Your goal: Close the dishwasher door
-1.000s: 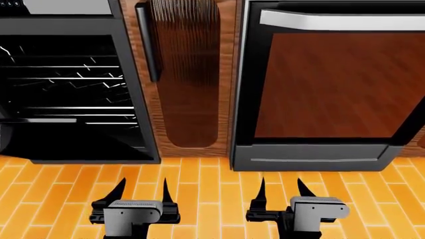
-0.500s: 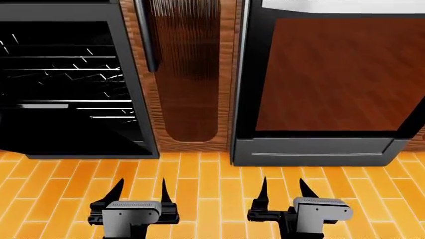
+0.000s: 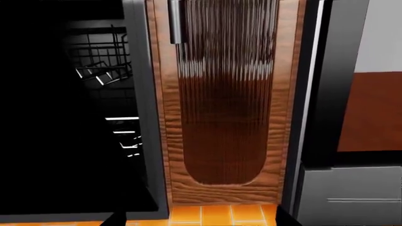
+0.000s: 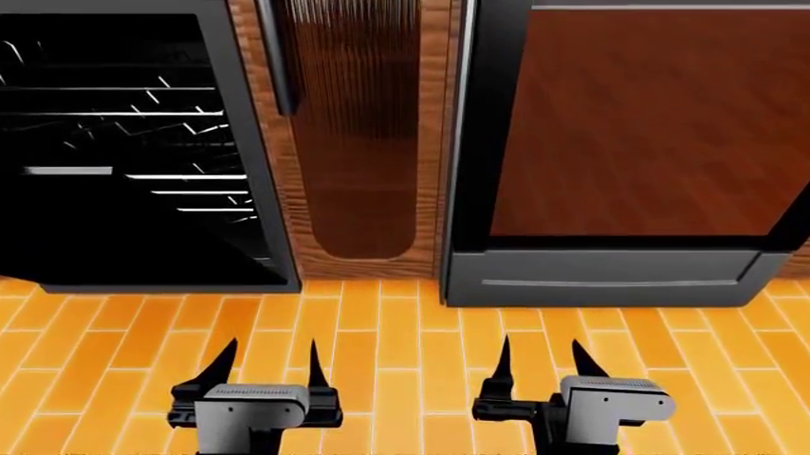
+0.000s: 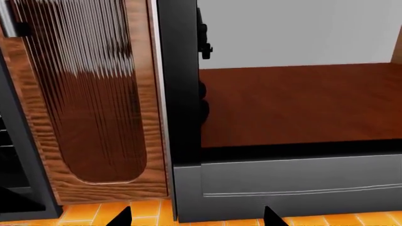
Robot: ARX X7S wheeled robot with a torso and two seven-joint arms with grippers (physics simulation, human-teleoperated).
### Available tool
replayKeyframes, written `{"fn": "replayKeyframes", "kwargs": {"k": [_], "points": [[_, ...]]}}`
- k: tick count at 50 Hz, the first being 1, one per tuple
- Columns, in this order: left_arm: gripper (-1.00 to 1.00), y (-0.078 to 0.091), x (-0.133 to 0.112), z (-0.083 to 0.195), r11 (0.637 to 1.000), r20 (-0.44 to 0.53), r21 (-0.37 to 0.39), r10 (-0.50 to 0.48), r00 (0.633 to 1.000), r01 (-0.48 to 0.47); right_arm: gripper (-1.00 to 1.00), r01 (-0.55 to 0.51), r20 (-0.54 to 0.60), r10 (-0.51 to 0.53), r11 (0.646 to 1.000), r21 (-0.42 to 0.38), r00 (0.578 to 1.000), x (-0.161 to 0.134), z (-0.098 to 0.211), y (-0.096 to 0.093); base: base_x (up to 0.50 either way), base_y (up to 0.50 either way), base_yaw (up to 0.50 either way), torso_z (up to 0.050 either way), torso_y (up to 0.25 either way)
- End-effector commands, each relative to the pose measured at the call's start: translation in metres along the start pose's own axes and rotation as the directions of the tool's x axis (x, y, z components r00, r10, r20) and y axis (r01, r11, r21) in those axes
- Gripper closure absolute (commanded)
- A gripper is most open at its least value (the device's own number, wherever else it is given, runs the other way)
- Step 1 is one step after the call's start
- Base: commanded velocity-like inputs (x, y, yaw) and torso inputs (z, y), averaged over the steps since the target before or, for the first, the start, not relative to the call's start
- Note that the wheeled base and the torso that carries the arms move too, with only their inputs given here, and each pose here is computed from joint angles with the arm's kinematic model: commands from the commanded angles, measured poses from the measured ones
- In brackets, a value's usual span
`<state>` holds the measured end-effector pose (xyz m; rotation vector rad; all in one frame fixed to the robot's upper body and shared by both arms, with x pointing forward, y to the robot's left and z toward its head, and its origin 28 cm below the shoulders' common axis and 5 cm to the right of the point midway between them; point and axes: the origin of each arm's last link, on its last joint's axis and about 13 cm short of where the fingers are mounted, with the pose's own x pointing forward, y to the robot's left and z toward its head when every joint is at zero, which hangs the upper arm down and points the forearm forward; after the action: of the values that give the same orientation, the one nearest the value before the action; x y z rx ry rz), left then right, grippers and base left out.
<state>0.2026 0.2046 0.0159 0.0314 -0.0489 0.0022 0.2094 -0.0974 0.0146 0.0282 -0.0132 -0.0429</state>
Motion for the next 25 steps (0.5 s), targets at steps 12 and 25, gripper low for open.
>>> {"fn": "replayKeyframes", "kwargs": {"k": [12, 25], "points": [[-1.0, -0.0009, -0.0007, 0.0005, 1.0, 0.025, 0.005, -0.006, 1.0, 0.006, -1.0, 0.008, 0.014, -0.009, 1.0, 0.007, 1.0, 0.0004, 0.0007, -0.0012, 0.0, 0.0, 0.0, -0.05, 0.0], [-1.0, -0.001, -0.0009, 0.0001, 1.0, 0.028, 0.003, -0.004, 1.0, 0.004, -1.0, 0.005, 0.013, -0.005, 1.0, 0.009, 1.0, 0.0006, -0.0001, -0.0014, 0.0, 0.0, 0.0, -0.05, 0.0]]}}
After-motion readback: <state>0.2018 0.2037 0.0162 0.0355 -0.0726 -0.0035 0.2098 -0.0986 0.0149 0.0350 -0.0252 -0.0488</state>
